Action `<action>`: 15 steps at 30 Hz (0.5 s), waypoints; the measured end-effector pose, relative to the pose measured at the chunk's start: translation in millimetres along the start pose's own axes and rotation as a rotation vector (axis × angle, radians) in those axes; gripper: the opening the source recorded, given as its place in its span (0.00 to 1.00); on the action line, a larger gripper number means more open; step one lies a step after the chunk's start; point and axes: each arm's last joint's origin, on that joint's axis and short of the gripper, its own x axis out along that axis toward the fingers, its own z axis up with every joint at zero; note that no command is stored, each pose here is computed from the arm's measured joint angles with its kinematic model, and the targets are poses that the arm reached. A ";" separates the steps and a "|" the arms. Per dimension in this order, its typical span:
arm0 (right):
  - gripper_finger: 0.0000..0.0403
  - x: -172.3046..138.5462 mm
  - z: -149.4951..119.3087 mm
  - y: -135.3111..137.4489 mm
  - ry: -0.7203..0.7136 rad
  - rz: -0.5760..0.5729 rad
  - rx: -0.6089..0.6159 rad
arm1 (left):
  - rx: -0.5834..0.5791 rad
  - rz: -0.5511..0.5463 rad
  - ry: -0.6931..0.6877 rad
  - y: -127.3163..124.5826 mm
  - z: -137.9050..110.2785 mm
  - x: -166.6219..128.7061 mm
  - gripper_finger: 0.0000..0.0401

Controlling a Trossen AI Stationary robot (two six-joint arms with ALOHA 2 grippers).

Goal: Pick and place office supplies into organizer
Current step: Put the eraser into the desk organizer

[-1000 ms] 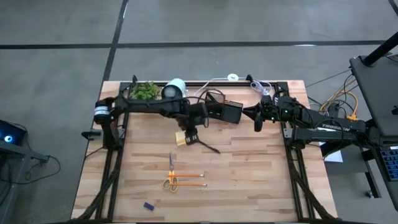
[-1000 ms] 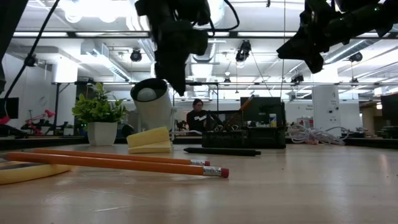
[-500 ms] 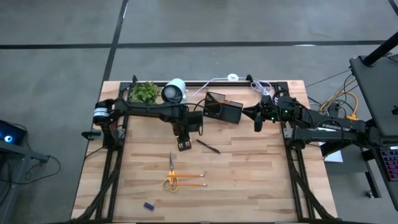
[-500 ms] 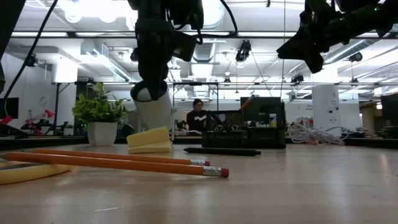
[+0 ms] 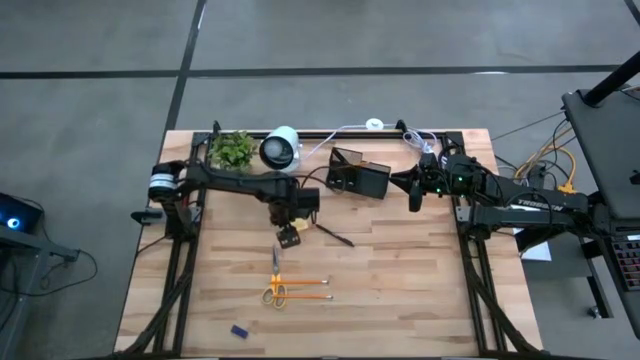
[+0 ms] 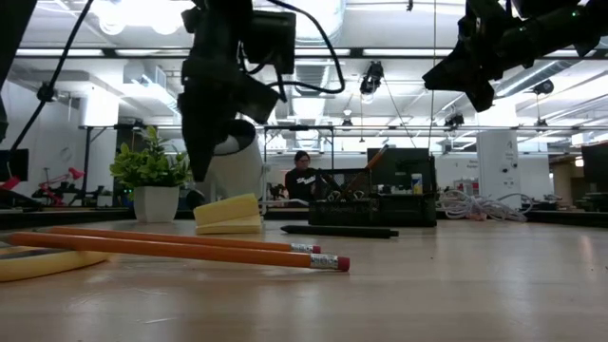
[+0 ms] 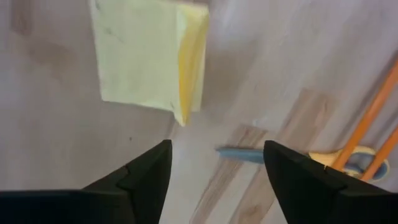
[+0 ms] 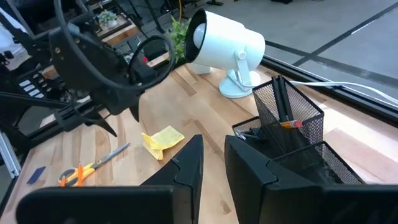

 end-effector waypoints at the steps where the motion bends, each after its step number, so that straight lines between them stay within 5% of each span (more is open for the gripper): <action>1: 0.14 0.0 0.0 0.0 0.000 0.000 0.000 | 0.007 0.001 0.005 -1.9 -1.4 0.9 0.60; 15: 0.14 0.8 -0.4 -0.2 0.004 -0.002 -0.003 | 0.036 -0.026 -0.051 -43.1 -42.9 -24.0 0.60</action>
